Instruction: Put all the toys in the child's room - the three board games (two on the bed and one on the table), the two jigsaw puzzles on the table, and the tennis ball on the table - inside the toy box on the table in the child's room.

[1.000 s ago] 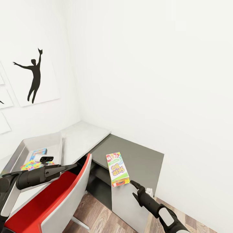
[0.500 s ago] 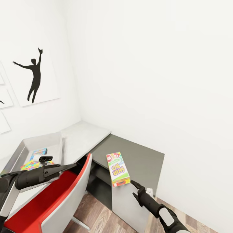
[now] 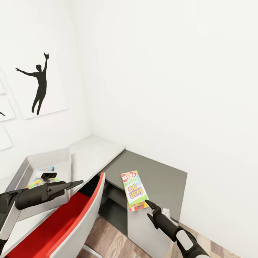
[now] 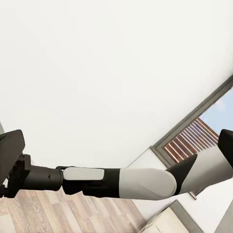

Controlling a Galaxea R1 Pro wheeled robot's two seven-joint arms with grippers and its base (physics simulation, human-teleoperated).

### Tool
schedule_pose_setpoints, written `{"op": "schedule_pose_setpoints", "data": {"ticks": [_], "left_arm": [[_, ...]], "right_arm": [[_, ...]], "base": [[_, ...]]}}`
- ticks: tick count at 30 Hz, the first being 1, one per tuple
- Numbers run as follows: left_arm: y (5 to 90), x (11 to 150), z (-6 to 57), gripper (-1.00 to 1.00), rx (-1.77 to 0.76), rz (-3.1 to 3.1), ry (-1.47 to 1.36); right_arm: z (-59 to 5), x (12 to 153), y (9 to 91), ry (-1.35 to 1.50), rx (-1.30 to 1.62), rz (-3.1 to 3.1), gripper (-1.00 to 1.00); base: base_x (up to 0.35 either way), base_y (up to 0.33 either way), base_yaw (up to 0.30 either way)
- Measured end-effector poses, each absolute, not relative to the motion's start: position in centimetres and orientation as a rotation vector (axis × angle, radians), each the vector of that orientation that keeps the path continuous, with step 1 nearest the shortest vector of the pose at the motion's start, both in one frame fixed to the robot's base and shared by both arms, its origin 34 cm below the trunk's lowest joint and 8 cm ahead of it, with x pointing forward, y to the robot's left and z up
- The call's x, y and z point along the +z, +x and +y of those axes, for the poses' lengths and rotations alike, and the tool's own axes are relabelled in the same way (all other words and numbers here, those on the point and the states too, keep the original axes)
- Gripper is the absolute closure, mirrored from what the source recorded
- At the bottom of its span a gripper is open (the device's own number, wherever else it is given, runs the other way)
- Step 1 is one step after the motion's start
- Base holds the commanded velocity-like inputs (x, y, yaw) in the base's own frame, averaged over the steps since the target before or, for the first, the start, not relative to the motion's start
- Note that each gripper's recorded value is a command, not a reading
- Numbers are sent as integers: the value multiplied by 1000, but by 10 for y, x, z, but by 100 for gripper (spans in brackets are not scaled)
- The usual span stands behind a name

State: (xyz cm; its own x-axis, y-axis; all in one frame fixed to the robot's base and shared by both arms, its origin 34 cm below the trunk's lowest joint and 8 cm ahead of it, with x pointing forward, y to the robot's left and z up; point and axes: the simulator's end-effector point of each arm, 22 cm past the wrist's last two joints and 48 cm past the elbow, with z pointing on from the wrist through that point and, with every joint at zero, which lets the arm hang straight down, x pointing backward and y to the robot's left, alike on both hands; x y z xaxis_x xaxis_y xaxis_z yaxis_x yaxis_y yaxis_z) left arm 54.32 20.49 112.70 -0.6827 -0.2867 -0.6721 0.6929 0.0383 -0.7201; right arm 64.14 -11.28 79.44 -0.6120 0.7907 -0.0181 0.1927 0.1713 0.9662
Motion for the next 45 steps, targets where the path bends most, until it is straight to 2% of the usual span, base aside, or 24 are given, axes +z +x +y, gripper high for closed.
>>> {"op": "schedule_pose_setpoints", "data": {"ticks": [18, 45], "left_arm": [[543, 1127, 204, -100, -1736, 1600, 421], [544, 1120, 204, -100, -1735, 1602, 421]], "right_arm": [[-113, 794, 641, 927, 1462, 1920, -100], [-113, 788, 642, 927, 1462, 1920, -100]], "base": [[63, 3, 0], [3, 0, 0]]}}
